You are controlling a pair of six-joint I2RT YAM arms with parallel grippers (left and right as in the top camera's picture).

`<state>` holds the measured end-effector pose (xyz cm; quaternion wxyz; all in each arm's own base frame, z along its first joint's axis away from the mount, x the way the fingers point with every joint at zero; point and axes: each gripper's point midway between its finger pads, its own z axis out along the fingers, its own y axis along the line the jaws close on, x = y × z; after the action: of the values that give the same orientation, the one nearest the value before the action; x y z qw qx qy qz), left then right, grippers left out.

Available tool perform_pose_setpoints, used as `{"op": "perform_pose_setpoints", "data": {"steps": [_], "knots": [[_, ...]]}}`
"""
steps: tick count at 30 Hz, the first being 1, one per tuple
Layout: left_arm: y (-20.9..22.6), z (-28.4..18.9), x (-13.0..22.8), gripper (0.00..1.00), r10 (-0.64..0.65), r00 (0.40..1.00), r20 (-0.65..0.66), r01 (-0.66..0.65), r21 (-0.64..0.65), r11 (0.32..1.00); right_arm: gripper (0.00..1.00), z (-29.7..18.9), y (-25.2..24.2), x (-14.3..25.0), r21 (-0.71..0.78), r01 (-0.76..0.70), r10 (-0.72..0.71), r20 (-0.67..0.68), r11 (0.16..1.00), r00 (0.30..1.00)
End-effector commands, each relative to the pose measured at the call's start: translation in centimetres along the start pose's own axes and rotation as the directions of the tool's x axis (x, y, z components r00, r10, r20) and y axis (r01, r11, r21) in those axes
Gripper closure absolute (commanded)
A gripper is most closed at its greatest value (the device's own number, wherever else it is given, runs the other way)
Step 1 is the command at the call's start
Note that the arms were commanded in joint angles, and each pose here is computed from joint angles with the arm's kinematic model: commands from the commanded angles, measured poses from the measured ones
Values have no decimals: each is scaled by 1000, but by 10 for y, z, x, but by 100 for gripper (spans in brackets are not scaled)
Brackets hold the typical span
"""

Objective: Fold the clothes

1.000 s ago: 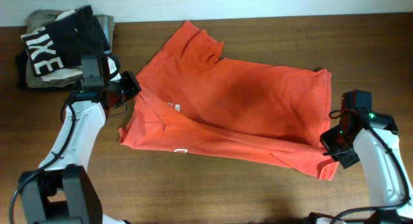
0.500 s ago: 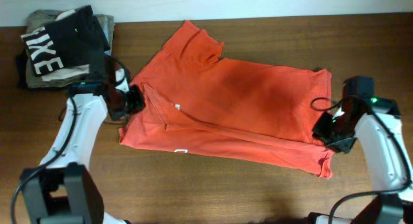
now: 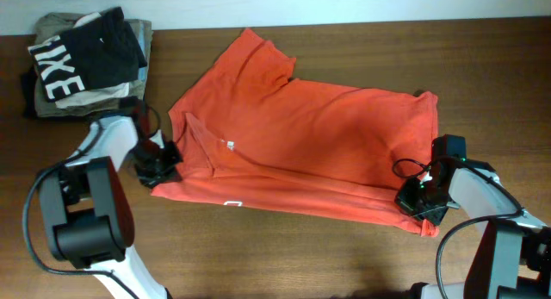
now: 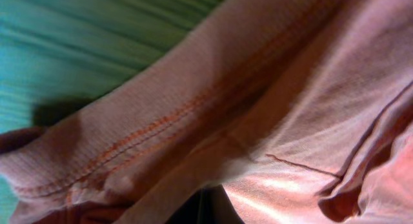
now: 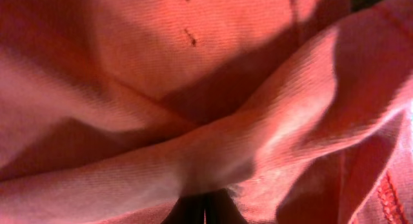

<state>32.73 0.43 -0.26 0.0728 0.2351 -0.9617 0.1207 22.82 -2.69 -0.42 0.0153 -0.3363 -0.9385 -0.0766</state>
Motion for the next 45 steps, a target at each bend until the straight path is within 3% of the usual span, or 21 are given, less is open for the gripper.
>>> {"op": "perform_pose_setpoints", "data": {"steps": [1, 6, 7, 8, 9, 11, 12, 13, 15, 17, 21, 26, 28, 29, 30, 32, 39, 42, 44, 45], "knots": [[57, 3, -10, 99, -135, 991, -2, 134, -96, 986, 96, 7, -13, -11, 86, -37, 34, 37, 996, 999], [85, -22, -15, 99, -238, 969, 62, 244, -110, 964, 94, -41, -9, -50, 169, -45, 22, 134, 985, 991], [84, -47, -20, 99, -243, 959, 144, 258, -96, 961, 83, -60, -7, -57, 189, -47, 19, 148, 981, 989], [73, -77, -21, 99, -213, 949, 232, 233, -63, 970, 26, -81, 1, -62, 180, -45, 18, 149, 983, 989], [60, -92, -19, 99, -175, 945, 278, 197, -51, 979, 11, -84, 9, -61, 140, -24, 5, 134, 990, 991], [39, -101, -13, 89, -112, 945, 308, 134, -50, 990, 4, -81, 26, -53, 49, 17, -21, 86, 999, 996], [20, -94, -9, 69, -54, 955, 293, 76, -64, 995, 1, -81, 27, -52, 43, 18, -21, 81, 999, 996], [8, -87, -5, 63, -16, 961, 278, 39, -75, 996, 1, -81, 27, -52, 42, 18, -21, 81, 999, 996], [-25, -61, 16, 32, 90, 976, 199, -73, -88, 993, 1, -81, 27, -53, 42, 18, -21, 83, 999, 996], [-41, -35, 35, 32, 133, 984, 117, -121, -101, 987, 1, -81, 27, -53, 42, 18, -21, 84, 999, 996], [-44, -2, 41, 32, 70, 997, 13, -69, -83, 994, 1, -81, 28, -55, 39, 19, -22, 90, 999, 996], [-52, 7, 34, 34, 56, 998, 22, -55, -44, 997, 1, -81, 29, -58, 37, 20, -24, 104, 999, 994], [-49, 15, 35, 39, 46, 999, -2, -46, -56, 997, 1, -81, 29, -58, 39, 20, -24, 106, 999, 994], [-48, 19, 34, 49, 45, 999, -6, -46, -60, 997, 1, -81, 29, -58, 40, 23, -27, 106, 999, 994], [-50, 19, 30, 67, 50, 999, 7, -49, -53, 997, 1, -81, 28, -58, 40, 24, -28, 105, 999, 994], [-53, 19, 25, 83, 56, 998, 30, -55, -42, 998, 1, -81, 28, -58, 40, 24, -28, 104, 999, 994], [-55, 13, 21, 85, 71, 997, 41, -69, -48, 996, 1, -81, 28, -58, 43, 42, -46, 103, 998, 994], [-45, 9, 20, 85, 72, 996, 43, -67, -110, 992, 1, -81, 28, -58, 42, 42, -46, 103, 998, 994], [-46, 8, 20, 98, 73, 996, 43, -68, -110, 992, 1, -81, 28, -58, 42, 42, -46, 103, 998, 994], [-46, 8, 20, 98, 73, 996, 46, -68, -112, 991, 1, -81, 28, -58, 42, 42, -46, 103, 998, 994]]}}
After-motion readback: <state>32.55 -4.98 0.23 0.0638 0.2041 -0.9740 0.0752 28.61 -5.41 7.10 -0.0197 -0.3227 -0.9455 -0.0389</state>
